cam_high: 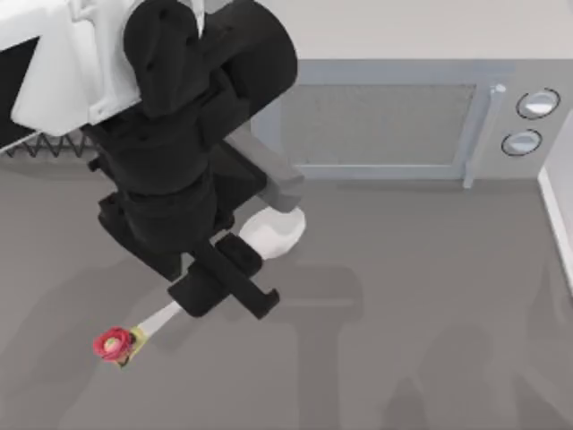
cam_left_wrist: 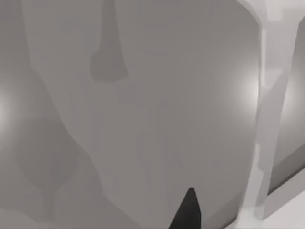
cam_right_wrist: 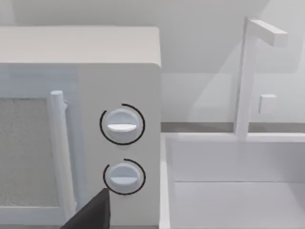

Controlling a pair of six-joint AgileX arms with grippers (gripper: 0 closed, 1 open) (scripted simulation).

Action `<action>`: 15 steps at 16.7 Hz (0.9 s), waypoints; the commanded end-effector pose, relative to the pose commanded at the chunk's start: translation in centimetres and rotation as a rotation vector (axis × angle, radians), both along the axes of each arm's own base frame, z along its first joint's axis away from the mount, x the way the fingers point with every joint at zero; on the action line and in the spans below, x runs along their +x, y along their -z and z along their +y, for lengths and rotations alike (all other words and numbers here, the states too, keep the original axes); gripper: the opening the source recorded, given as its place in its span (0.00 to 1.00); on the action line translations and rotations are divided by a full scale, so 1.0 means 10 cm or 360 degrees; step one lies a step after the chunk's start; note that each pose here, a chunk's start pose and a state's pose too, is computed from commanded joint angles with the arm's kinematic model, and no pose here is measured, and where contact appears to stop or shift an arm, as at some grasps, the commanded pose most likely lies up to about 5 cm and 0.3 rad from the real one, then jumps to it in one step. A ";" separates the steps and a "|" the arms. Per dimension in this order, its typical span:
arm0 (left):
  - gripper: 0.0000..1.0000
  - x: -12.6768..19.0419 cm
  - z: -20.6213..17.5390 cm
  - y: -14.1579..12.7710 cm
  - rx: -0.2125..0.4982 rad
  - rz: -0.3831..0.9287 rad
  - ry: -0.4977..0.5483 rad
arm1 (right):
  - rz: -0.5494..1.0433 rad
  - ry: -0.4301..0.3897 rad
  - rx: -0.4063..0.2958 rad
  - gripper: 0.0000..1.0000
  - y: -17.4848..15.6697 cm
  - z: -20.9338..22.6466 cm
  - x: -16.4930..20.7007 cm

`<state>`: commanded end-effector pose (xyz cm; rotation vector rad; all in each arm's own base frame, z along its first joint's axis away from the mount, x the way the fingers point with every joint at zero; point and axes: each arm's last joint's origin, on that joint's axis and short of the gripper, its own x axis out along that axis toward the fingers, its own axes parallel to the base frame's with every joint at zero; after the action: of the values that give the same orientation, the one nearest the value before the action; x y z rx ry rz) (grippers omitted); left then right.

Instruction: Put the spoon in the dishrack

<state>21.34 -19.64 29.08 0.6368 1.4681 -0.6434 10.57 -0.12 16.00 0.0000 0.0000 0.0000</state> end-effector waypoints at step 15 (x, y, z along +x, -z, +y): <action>0.00 0.11 0.65 -0.53 -0.0458 -0.0422 -0.0340 | 0.0000 0.0000 0.0000 1.00 0.00 0.00 0.00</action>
<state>22.43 -13.11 34.33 0.3217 1.1500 -0.5655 10.57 -0.12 16.00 0.0000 0.0000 0.0000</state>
